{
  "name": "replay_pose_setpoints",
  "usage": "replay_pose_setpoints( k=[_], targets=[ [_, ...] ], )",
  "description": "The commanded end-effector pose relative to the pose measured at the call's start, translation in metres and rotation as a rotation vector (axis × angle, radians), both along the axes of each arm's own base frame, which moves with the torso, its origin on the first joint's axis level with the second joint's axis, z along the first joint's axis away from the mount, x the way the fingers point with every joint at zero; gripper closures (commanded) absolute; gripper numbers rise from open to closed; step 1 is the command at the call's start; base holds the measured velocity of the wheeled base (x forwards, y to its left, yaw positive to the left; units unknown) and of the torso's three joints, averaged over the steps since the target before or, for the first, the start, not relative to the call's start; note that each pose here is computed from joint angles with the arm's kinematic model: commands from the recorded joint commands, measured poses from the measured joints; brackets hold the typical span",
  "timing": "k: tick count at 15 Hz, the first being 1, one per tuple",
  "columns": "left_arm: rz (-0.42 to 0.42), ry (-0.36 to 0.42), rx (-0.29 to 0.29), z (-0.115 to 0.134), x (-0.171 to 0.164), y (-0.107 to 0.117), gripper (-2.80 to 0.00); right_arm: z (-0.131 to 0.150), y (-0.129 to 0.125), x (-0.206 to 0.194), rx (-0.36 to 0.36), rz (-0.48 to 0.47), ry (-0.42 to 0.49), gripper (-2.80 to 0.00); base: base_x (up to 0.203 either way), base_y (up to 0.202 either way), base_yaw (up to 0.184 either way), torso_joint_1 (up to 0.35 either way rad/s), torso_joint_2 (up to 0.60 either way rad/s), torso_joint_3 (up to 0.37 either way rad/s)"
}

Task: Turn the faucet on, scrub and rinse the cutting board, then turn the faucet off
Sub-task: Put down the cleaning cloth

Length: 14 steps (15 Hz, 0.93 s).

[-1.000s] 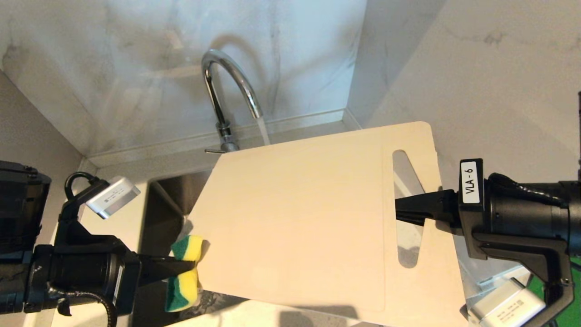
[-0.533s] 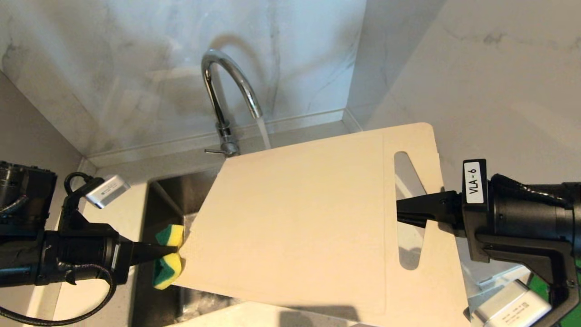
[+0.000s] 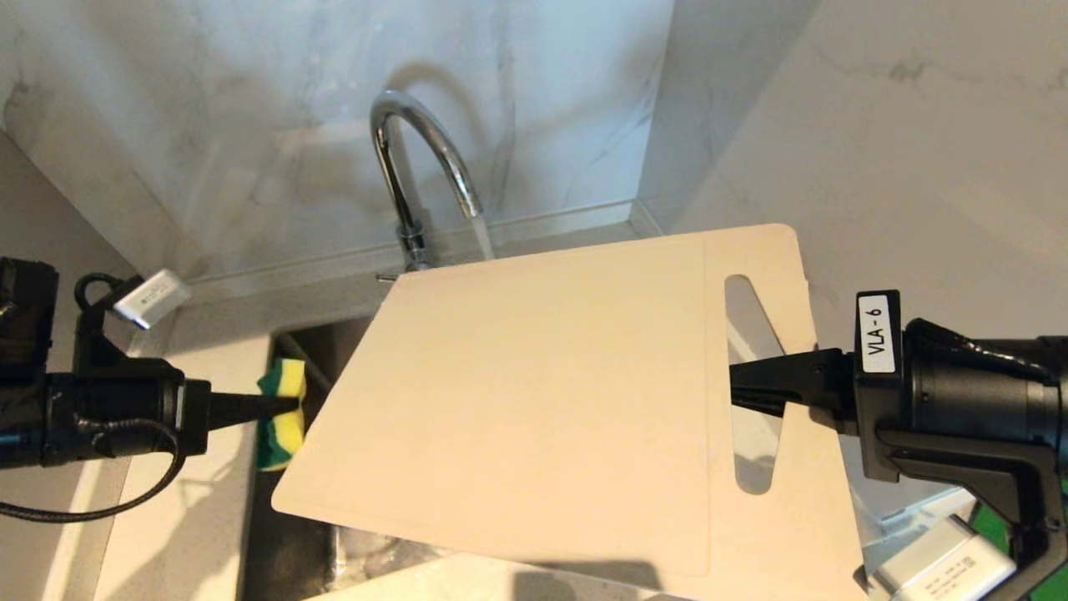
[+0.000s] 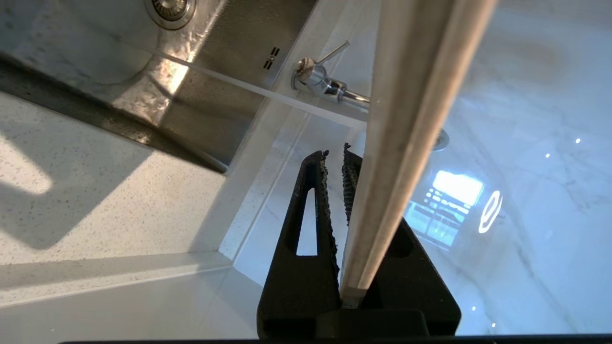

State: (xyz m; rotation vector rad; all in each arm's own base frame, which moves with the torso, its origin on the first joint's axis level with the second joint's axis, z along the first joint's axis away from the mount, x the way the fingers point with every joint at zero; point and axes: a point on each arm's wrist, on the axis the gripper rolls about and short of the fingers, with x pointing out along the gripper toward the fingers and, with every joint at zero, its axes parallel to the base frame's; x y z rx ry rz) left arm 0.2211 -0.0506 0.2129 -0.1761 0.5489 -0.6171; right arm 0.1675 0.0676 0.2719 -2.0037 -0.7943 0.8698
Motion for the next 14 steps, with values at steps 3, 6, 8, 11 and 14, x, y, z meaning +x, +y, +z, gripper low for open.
replay_pose_setpoints(
  k=[3,6,8,11,14],
  targets=[
    [0.012,-0.081,-0.114,0.054,0.008,-0.009,0.00,-0.001,-0.001,-0.005,-0.005,0.008,-0.014,0.00,0.000,0.000,0.000,0.000,0.00,0.000],
    [-0.079,-0.050,-0.198,0.080,0.002,-0.040,0.00,-0.007,-0.003,-0.010,-0.014,0.011,-0.004,0.00,0.000,0.000,0.000,0.000,0.00,0.000],
    [-0.144,-0.025,-0.219,0.087,-0.001,-0.070,0.00,-0.009,-0.003,-0.012,-0.015,0.014,-0.004,0.00,0.000,0.000,0.000,0.000,0.00,0.000],
    [-0.189,-0.018,-0.203,0.088,0.006,-0.120,0.00,-0.010,-0.006,-0.021,-0.013,0.017,-0.015,0.00,0.000,0.000,0.000,0.000,0.00,0.000],
    [-0.239,0.007,-0.185,0.078,0.018,-0.159,0.00,-0.016,-0.008,-0.028,-0.014,0.016,-0.003,0.00,0.000,0.000,0.000,0.000,0.00,0.000]
  ],
)
